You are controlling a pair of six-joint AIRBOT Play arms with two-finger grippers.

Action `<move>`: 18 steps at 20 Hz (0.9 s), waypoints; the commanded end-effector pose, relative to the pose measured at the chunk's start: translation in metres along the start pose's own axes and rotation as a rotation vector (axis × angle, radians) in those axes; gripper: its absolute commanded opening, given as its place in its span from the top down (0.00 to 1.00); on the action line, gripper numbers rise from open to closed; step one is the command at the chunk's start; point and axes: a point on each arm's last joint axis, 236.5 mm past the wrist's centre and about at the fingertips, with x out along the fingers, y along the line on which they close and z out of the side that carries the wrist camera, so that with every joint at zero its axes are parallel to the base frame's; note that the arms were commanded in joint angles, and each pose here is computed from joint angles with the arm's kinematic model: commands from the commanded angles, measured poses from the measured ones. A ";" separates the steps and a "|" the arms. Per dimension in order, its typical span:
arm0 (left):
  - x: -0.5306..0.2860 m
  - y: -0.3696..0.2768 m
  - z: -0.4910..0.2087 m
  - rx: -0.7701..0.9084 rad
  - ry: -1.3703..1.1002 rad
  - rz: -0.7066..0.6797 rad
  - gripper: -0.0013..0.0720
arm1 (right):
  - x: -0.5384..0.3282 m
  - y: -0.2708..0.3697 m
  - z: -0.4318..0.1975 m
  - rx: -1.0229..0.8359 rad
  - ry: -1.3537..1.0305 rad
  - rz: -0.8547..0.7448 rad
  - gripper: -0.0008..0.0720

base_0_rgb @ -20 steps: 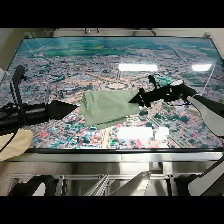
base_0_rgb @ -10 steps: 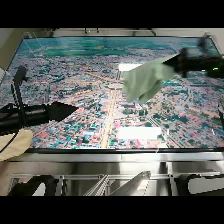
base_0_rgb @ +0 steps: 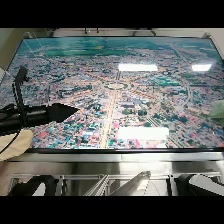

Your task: Fold the shirts.

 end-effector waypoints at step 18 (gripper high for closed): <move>0.015 0.014 -0.015 -0.058 0.110 -0.025 0.95 | 0.039 -0.173 -0.056 0.030 0.250 -0.580 0.03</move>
